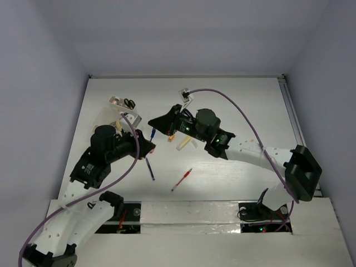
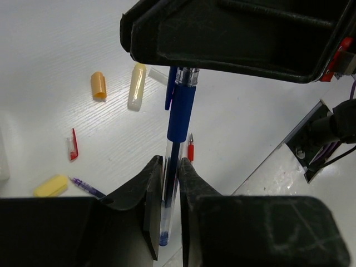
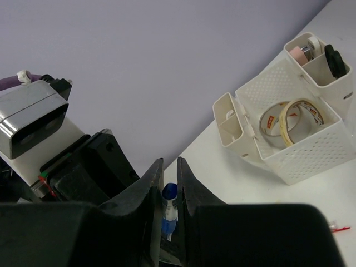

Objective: Sort the stationery into containers
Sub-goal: Close the pen cap on the pen.

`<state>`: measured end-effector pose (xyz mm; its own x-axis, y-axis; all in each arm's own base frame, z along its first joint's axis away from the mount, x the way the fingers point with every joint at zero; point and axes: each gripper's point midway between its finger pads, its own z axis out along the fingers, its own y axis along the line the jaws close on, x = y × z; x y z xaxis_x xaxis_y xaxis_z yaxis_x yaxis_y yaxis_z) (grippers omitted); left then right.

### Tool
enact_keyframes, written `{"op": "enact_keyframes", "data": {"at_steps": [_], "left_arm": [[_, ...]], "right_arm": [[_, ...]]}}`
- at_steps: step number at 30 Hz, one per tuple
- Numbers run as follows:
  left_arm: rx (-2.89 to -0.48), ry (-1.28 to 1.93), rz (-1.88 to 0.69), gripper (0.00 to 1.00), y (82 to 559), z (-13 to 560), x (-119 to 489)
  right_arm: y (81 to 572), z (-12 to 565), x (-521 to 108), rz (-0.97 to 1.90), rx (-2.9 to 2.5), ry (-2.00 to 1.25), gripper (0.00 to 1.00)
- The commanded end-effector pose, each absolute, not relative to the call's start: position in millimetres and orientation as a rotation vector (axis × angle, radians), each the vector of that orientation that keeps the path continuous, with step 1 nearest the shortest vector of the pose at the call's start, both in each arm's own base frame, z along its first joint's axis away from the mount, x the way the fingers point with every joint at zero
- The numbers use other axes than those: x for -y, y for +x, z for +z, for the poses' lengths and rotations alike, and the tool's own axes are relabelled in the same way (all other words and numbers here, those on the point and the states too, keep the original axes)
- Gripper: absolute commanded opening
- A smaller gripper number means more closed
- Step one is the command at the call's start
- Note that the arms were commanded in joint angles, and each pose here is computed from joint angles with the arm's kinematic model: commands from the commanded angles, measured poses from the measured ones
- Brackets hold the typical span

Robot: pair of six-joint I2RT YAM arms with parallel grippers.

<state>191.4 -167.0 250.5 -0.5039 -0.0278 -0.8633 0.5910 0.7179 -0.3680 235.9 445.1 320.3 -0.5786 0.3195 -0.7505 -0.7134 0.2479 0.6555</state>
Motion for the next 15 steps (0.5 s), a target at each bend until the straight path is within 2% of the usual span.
{"op": "enact_keyframes", "data": {"at_steps": [1,6,7,10,12,13,15], "left_arm": [[-1.340,0.252,-0.714,0.00,231,425,146],[-1.437,0.237,-0.725,0.00,228,393,145],[-1.476,0.233,-0.731,0.04,227,382,146],[-1.536,0.223,-0.763,0.35,219,359,147],[-1.561,0.220,-0.768,0.46,216,348,146],[-1.564,0.217,-0.766,0.56,211,346,144],[-1.569,0.200,-0.743,0.66,209,342,138]], "right_arm": [[130,208,-452,1.495,-2.082,-0.710,0.00],[191,262,-446,1.480,-1.935,-0.505,0.00],[200,272,-444,1.494,-1.913,-0.470,0.00],[239,301,-439,1.512,-1.832,-0.378,0.00],[256,314,-438,1.525,-1.788,-0.341,0.00],[270,329,-436,1.532,-1.753,-0.315,0.00],[280,333,-441,1.539,-1.741,-0.300,0.00]]}}
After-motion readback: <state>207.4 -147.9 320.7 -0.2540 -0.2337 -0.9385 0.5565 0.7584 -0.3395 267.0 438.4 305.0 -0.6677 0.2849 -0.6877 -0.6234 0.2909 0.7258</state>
